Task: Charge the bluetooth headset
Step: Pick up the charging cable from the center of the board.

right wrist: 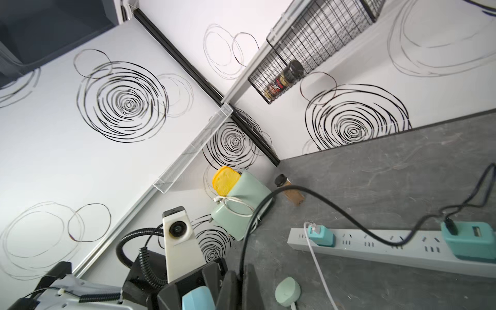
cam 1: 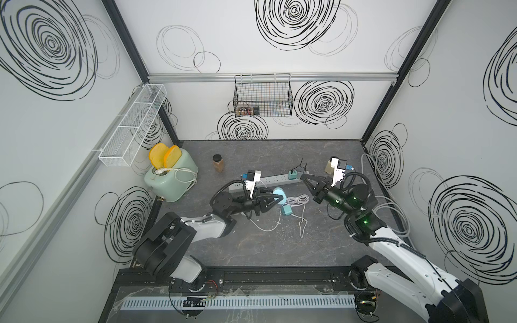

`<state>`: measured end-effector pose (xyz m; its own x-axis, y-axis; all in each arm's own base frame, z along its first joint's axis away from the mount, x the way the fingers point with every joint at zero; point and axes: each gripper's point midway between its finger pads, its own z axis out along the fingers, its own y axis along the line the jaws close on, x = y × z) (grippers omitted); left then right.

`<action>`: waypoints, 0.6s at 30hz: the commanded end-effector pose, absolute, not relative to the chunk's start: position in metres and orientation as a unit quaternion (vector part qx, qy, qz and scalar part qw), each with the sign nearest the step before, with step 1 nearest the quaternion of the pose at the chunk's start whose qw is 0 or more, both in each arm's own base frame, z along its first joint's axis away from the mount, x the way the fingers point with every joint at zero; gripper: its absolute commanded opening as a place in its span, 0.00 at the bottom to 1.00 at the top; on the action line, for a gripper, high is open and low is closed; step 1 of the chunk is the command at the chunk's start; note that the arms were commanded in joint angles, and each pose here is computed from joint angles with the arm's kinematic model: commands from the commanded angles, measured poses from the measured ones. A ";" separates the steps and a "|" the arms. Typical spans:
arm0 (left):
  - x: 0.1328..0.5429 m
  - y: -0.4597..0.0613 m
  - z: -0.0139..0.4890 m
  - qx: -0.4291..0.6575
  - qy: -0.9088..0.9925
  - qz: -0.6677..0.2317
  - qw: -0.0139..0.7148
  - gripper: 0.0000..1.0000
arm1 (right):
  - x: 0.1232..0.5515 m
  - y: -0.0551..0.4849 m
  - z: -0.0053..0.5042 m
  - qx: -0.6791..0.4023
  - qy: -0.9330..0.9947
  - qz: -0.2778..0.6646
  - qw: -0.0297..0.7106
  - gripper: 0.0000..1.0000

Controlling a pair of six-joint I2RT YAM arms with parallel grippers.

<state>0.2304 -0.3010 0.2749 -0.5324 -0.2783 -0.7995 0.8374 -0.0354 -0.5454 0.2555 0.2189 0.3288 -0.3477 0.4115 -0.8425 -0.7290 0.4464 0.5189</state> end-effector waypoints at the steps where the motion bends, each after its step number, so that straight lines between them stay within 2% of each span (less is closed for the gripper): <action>1: 0.216 -0.294 0.315 0.302 0.481 -0.677 0.468 0.25 | 0.239 0.218 0.358 -0.131 0.589 0.530 0.596 0.01; 18: 0.208 -0.285 0.347 0.344 0.456 -0.658 0.491 0.24 | 0.202 0.224 0.390 -0.156 0.481 0.557 0.659 0.03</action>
